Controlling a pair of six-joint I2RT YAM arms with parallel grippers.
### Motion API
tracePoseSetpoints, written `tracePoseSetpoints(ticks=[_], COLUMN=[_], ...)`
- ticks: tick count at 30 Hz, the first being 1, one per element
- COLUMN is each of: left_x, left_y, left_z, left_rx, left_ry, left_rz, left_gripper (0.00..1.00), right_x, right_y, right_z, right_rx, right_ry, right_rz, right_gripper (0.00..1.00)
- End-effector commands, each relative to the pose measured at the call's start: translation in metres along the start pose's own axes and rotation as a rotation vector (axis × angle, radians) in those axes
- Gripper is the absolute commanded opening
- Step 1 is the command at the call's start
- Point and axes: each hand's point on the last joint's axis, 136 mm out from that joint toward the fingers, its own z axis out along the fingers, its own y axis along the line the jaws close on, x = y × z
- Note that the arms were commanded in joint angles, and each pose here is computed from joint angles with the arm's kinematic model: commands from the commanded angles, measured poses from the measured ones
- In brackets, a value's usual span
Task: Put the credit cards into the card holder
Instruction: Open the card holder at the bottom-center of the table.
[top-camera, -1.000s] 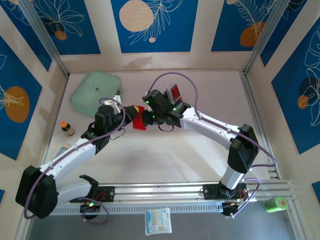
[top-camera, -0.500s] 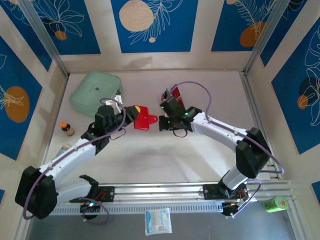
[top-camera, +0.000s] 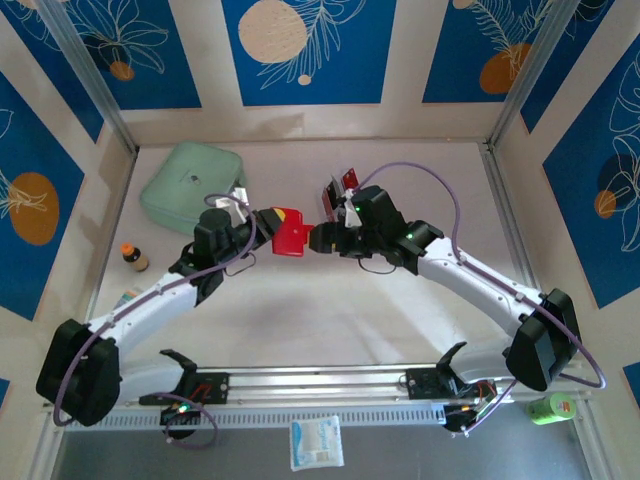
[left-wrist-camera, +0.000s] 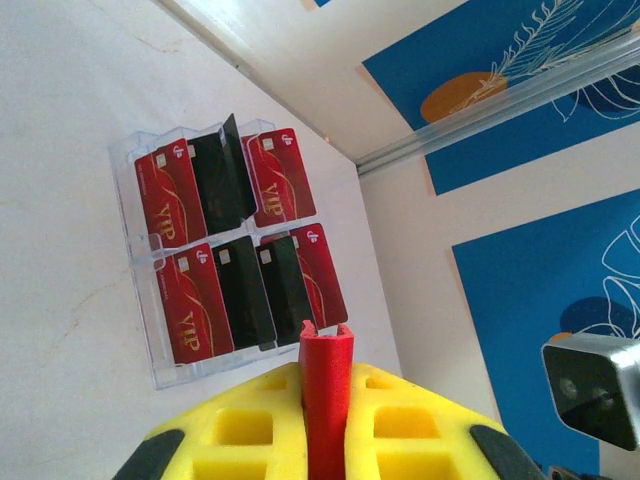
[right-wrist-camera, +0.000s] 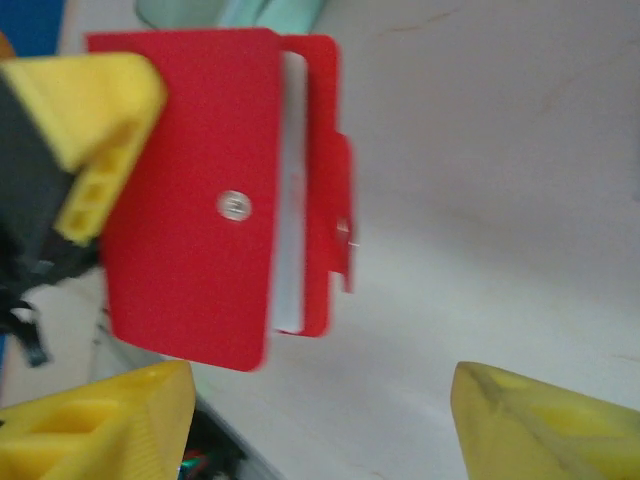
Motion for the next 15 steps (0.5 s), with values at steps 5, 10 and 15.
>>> tracePoseSetpoints(ticks=[5,10,15], left_x=[-0.009,-0.011,-0.012], left_y=[-0.019,-0.020,-0.025], left_z=[0.007,0.009,0.010], left_rx=[0.077,0.089,0.114], left_ry=[-0.038,-0.046,-0.051], left_rz=[-0.026,-0.047,-0.060], left_gripper=[0.00,0.00,0.00], right_x=[-0.023,-0.029,-0.030], right_y=[0.023,0.010,-0.006], right_z=[0.016,0.026,0.029], right_rx=[-0.116,-0.121,-0.120], right_ry=[-0.043,-0.057,-0.061], right_rz=[0.038,0.086,0.129], right_gripper=[0.84,0.84,0.83])
